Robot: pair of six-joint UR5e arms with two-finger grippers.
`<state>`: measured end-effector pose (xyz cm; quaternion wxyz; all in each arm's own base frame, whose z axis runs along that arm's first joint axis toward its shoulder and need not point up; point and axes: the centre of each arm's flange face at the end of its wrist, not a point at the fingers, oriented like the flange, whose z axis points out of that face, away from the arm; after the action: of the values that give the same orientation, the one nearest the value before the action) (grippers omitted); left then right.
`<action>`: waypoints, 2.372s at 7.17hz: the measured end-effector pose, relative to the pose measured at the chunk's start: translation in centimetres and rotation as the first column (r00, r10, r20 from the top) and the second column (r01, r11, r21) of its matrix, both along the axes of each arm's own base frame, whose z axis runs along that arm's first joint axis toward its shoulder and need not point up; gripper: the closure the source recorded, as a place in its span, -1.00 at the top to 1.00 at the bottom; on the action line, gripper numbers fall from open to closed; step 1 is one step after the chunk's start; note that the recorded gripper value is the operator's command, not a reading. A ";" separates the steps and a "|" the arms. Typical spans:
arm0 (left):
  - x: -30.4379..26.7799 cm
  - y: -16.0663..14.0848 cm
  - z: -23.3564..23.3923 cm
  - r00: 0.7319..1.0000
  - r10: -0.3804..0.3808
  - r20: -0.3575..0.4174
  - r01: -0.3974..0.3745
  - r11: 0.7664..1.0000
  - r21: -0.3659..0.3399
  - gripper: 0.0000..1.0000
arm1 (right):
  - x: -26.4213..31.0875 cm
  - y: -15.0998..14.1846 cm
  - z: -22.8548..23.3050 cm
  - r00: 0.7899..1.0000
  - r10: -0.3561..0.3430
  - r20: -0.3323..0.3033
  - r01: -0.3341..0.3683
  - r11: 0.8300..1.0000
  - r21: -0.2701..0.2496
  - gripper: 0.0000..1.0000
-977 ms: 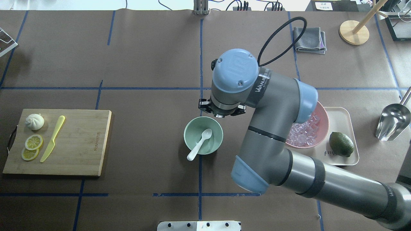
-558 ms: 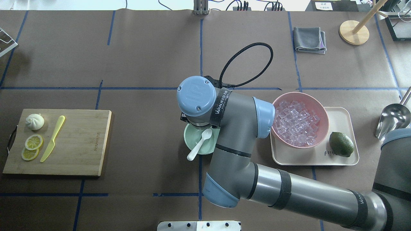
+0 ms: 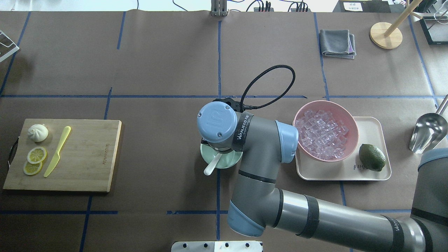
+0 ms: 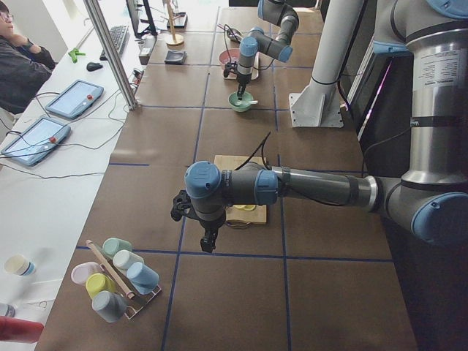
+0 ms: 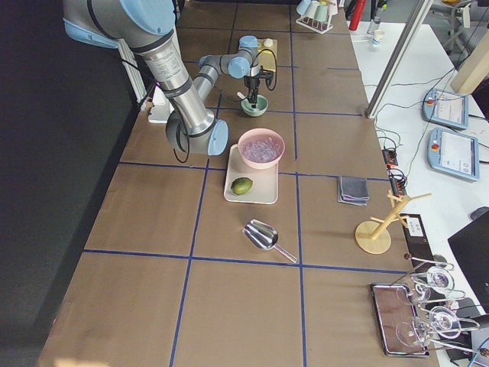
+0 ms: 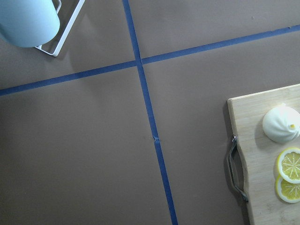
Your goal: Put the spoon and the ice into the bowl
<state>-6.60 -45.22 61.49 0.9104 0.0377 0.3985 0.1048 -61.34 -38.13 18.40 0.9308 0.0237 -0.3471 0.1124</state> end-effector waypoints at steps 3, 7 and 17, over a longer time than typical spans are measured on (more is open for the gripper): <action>0.0 0.0 0.0 1.000 0.000 0.000 0.000 1.000 -0.001 1.00 | 0.0 0.0 -0.4 1.000 0.005 0.026 -0.005 1.000 0.019 0.97; 0.1 -0.1 0.1 1.000 0.003 0.000 -0.003 1.000 0.001 1.00 | 4.5 -5.8 -3.0 0.998 0.007 0.063 -0.011 0.997 0.071 0.97; 0.1 0.2 1.4 1.000 0.005 0.004 -0.005 1.000 -0.030 1.00 | 58.6 -11.8 35.7 0.889 -0.441 -0.125 0.458 0.856 0.239 0.98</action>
<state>-6.49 -45.02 62.88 0.9114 0.0228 0.3981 0.1014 -2.78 -49.88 54.07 0.9306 0.0685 -0.3240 -0.1557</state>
